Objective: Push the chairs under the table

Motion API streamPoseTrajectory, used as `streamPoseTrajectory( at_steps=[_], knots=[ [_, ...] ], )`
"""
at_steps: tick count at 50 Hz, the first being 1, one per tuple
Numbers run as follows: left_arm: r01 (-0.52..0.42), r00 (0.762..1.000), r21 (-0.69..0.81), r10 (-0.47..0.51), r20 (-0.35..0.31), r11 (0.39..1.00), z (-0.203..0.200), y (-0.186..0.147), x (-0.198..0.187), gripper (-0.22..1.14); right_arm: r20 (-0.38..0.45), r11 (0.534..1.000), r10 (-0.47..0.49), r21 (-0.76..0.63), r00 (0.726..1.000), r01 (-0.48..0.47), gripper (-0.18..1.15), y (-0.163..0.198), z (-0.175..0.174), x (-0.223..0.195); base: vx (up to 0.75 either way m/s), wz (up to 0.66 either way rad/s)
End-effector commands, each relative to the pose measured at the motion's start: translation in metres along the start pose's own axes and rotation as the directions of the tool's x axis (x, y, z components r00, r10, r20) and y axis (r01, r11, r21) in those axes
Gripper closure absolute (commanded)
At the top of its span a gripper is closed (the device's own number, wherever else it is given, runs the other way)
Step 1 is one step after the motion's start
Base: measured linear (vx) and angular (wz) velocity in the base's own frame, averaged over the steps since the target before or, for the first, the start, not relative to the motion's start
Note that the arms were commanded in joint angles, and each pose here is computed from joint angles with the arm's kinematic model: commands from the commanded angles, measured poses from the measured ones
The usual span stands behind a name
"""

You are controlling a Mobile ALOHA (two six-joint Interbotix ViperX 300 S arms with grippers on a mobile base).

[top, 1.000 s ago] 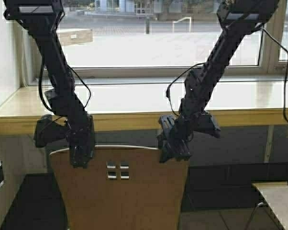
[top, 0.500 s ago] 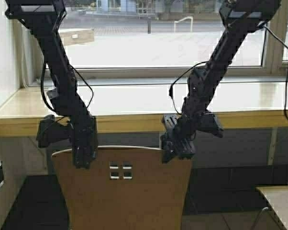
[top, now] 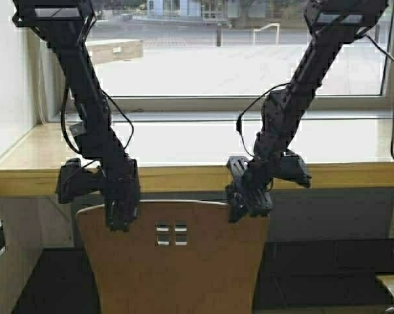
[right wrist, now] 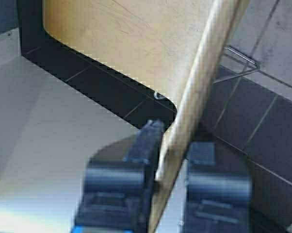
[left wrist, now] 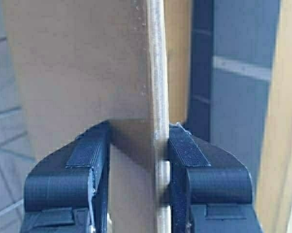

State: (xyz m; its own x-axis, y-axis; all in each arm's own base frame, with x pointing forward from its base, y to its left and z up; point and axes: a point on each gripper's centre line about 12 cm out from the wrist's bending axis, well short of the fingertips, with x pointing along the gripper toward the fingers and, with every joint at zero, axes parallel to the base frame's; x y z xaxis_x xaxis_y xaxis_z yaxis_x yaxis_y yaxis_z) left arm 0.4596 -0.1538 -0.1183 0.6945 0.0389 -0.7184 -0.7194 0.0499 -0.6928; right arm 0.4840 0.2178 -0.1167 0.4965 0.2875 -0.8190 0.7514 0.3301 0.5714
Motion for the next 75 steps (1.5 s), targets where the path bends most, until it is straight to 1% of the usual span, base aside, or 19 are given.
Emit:
streamPoseTrajectory(
  at_steps=[1, 17, 22, 30, 41, 56, 64, 75],
  knots=[
    [0.011, 1.000, -0.006, -0.011, -0.002, 1.000, 0.000, -0.005, 0.000, 0.70, 0.002, 0.997, 0.039, -0.061, 0.999, -0.039, 0.92, 0.018, -0.007, -0.007, 0.23, 0.00],
    [0.014, 1.000, -0.004, -0.014, 0.001, 1.000, 0.001, -0.005, 0.000, 0.70, 0.025, 0.996, 0.033, -0.082, 0.999, -0.031, 0.92, 0.015, -0.005, -0.006, 0.26, -0.03],
    [0.014, 1.000, -0.004, -0.014, 0.001, 1.000, 0.001, -0.005, 0.000, 0.70, 0.013, 0.997, 0.014, -0.082, 1.000, -0.013, 0.92, 0.008, -0.007, -0.007, 0.26, 0.01],
    [0.009, 1.000, -0.004, -0.009, -0.004, 1.000, 0.001, -0.005, -0.001, 0.70, -0.044, 0.996, -0.035, -0.083, 0.998, 0.031, 0.92, -0.011, -0.014, -0.003, 0.27, 0.02],
    [0.005, 1.000, -0.005, -0.005, -0.007, 1.000, 0.000, -0.007, -0.002, 0.70, -0.059, 0.994, -0.069, -0.090, 0.996, 0.063, 0.92, -0.025, -0.015, 0.001, 0.27, 0.04],
    [0.003, 1.000, -0.004, -0.003, -0.009, 1.000, 0.000, -0.007, -0.003, 0.70, -0.046, 0.995, -0.047, -0.090, 0.998, 0.042, 0.92, -0.016, -0.012, 0.000, 0.21, -0.01],
    [-0.003, 1.000, 0.001, 0.003, -0.010, 1.000, 0.001, -0.005, -0.005, 0.70, -0.044, 0.992, -0.046, -0.121, 0.998, 0.040, 0.92, -0.015, -0.012, 0.000, 0.19, -0.04],
    [-0.028, 0.999, 0.004, 0.028, -0.031, 1.000, -0.001, -0.005, -0.010, 0.70, -0.049, 0.987, -0.048, -0.158, 0.998, 0.040, 0.92, -0.014, -0.012, -0.001, 0.12, 0.02]
  ],
)
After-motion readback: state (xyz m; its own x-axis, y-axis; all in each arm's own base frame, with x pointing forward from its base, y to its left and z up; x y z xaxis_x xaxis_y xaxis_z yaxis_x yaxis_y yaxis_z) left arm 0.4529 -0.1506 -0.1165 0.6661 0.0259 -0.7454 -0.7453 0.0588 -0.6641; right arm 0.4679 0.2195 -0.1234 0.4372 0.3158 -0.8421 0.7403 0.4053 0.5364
